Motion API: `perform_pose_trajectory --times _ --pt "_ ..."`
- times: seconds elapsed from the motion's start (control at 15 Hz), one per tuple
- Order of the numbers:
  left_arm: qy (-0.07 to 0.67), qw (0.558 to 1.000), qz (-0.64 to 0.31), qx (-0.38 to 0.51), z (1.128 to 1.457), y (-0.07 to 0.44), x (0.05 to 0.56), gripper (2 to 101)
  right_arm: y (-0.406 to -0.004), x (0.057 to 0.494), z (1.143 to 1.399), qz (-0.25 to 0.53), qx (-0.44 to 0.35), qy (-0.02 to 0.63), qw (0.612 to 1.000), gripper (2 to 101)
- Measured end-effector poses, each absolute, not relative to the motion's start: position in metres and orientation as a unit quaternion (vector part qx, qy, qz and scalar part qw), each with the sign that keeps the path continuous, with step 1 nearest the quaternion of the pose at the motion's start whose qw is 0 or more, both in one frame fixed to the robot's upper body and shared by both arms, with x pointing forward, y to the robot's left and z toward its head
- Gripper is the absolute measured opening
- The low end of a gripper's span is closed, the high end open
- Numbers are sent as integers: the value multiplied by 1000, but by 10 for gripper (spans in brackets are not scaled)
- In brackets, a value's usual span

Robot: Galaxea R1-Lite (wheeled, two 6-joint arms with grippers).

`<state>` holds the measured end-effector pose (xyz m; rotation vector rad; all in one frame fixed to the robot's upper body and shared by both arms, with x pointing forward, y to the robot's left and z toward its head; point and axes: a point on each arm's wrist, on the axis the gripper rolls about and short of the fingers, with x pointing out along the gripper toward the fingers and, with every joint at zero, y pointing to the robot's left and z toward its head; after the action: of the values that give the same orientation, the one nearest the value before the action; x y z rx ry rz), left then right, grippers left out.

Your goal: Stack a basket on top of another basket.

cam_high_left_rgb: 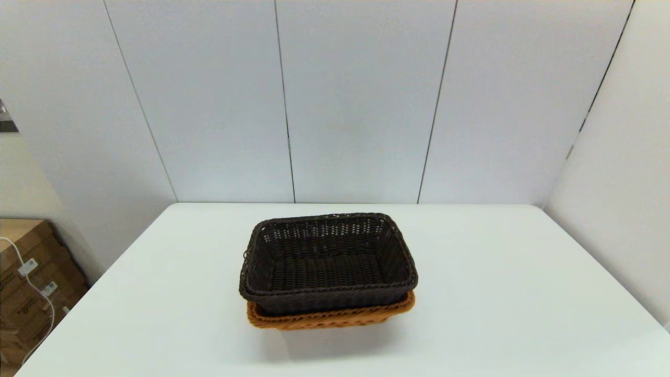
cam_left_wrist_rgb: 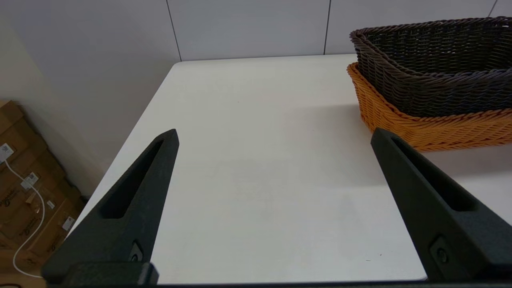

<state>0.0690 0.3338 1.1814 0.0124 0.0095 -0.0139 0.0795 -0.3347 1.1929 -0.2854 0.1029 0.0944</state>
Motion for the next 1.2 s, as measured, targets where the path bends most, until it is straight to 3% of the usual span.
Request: perform_pose_trajectory --times 0.4,1.2 --pt "5 1000 -7 6 1181 334 69 978 -335 69 1189 27 -141 -9 990 971" --pt "5 1000 -7 6 1181 334 69 978 -335 68 1188 26 -142 -17 989 971"
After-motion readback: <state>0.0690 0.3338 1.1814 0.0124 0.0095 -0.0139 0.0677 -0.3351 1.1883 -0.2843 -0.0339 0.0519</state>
